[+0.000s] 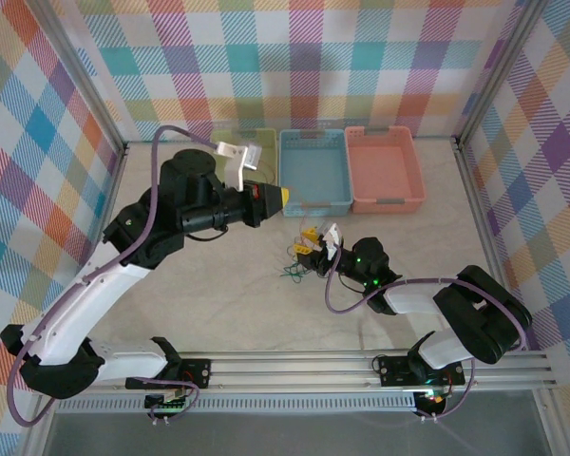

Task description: Untangle the cables

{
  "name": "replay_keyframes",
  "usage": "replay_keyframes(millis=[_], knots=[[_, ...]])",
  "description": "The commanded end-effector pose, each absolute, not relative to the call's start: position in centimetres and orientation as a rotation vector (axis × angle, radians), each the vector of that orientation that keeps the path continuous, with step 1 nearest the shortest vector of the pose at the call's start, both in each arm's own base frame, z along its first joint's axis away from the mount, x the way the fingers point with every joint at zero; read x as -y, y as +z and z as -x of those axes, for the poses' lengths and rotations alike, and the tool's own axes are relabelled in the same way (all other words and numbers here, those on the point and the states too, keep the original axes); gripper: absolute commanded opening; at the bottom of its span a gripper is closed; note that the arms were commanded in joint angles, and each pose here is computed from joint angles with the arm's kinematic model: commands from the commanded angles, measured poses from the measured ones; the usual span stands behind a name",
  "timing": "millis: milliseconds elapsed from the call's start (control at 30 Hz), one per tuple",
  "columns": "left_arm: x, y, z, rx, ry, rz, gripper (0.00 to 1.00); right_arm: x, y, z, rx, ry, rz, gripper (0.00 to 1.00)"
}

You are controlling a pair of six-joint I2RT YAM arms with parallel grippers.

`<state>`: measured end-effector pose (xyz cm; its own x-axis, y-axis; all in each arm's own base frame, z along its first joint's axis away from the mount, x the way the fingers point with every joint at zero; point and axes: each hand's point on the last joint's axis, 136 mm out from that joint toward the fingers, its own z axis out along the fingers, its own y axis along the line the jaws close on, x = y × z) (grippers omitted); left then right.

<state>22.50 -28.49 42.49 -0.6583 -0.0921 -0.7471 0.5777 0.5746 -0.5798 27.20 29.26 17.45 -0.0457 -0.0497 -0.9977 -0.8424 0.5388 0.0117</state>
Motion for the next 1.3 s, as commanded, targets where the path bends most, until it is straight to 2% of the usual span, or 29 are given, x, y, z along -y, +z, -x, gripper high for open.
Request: replay_keyframes(millis=[0, 767, 1267], knots=[[27.9, 44.2, -21.8, -1.959, -1.157, -0.385, 0.00, -29.5, 18.2, -27.0, -1.472, 0.776, 0.806, 0.46], [26.8, 49.0, -17.4, -1.806, -1.285, -0.549, 0.00, -29.2, 17.2, -28.3, -1.548, 0.707, 0.788, 0.46], [27.4, 48.1, -17.5, -1.815, -1.276, -0.595, 0.00, -29.2, 16.8, -28.3, -1.565, 0.703, 0.788, 0.46]])
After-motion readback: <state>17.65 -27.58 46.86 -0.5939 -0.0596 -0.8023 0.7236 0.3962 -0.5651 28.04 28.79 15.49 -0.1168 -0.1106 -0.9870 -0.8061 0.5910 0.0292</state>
